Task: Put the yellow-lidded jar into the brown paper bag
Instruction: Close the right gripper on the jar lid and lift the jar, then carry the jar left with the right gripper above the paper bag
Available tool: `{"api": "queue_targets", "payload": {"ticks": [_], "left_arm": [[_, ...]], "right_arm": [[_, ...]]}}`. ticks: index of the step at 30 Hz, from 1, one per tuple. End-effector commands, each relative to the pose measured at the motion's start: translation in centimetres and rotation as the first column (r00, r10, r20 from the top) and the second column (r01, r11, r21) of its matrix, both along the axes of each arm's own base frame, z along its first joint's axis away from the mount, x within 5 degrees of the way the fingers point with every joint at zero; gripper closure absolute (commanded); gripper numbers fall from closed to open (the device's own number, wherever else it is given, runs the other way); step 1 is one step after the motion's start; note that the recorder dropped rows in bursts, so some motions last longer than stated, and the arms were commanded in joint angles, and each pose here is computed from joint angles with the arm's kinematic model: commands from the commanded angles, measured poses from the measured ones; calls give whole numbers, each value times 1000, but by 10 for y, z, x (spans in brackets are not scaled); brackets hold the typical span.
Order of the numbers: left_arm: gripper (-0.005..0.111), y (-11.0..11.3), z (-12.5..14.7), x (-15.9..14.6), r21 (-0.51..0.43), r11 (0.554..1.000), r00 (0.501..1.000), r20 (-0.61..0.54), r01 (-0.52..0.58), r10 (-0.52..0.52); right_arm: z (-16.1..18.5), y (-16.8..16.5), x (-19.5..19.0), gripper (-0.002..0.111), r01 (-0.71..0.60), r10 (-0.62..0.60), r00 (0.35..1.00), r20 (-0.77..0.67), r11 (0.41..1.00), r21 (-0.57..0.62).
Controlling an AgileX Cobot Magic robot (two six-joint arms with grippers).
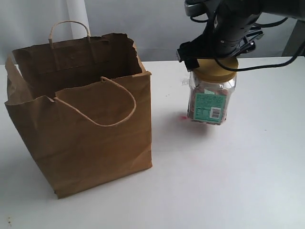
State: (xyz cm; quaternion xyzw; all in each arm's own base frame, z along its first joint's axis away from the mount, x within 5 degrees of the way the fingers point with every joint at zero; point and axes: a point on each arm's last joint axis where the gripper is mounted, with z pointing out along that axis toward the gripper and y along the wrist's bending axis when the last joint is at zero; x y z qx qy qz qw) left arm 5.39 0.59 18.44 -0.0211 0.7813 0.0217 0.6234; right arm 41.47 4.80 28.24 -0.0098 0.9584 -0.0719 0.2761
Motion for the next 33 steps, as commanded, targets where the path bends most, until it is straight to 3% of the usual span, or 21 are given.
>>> {"api": "queue_targets", "payload": {"ticks": [1,7,10,15,20,24,27,30,33], "left_arm": [[106,-1,1,0,-7,1000,1000,9,7,-7],[106,-1,1,0,-7,1000,1000,9,7,-7],[106,-1,1,0,-7,1000,1000,9,7,-7],[106,-1,1,0,-7,1000,1000,9,7,-7],[106,-1,1,0,-7,1000,1000,9,7,-7],[106,-1,1,0,-7,1000,1000,9,7,-7],[106,-1,1,0,-7,1000,1000,9,7,-7],[106,-1,1,0,-7,1000,1000,9,7,-7],[106,-1,1,0,-7,1000,1000,9,7,-7]], "right_arm": [[33,-2,-13,108,-14,15,996,87,1000,-10],[91,-2,-45,108,-34,29,969,246,999,14],[131,10,-70,108,-98,80,919,386,995,26],[181,46,-108,108,-273,179,767,616,960,61],[204,90,-123,108,-467,251,563,788,883,53],[213,114,-128,108,-564,246,440,864,824,52],[204,127,-120,108,-587,256,433,864,808,55],[178,142,-97,108,-591,270,483,833,802,83],[164,150,-85,108,-595,280,495,823,799,86]]}}
